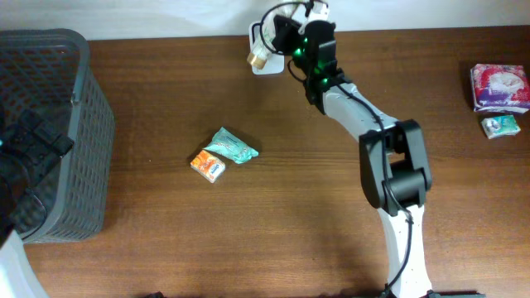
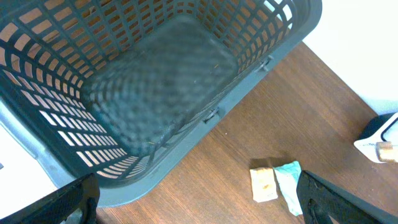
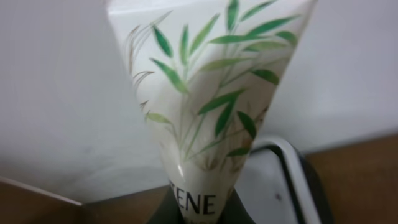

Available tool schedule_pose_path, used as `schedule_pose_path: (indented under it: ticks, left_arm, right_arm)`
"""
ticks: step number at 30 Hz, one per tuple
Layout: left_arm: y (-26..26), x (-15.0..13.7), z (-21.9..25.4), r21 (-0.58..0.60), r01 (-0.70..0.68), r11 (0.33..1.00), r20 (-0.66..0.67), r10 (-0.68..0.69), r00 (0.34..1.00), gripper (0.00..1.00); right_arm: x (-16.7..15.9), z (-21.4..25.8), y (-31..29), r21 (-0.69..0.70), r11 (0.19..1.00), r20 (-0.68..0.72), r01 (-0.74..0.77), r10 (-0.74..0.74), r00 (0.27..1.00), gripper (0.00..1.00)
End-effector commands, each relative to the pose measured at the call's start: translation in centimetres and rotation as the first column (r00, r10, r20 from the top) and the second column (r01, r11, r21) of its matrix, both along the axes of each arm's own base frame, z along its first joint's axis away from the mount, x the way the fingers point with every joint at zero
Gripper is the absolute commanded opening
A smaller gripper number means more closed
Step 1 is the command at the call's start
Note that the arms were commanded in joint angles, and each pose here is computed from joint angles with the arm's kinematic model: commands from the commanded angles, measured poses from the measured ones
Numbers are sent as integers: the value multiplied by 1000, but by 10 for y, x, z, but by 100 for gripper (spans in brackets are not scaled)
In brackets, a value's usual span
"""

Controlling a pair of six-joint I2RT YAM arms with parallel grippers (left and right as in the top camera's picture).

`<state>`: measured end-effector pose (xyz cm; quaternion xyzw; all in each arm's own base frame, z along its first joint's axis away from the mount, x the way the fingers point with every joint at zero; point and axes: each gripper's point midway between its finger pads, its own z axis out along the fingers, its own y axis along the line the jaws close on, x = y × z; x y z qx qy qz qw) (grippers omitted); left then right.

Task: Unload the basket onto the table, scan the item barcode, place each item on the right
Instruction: 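Hold the tube's barcode end up to the scanner, then carry the tube to the right edge and release it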

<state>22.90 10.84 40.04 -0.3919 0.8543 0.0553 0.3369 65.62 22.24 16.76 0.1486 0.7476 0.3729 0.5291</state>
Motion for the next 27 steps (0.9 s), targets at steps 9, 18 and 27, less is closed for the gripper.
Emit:
schedule_pose_path:
  ticks: [9, 18, 27]
  left_arm:
    - [2, -1, 1, -1, -14, 1000, 4, 14, 1000, 99]
    - [2, -1, 1, -1, -14, 1000, 4, 14, 1000, 99]
    - [2, -1, 1, -1, -14, 1000, 4, 14, 1000, 99]
  right_arm:
    - [8, 34, -6, 245, 953, 13, 180, -189, 982, 4]
    - [15, 78, -48, 118, 971, 161, 206, -224, 961, 4]
    - [-17, 121, -194, -135, 952, -12, 276, -280, 960, 4]
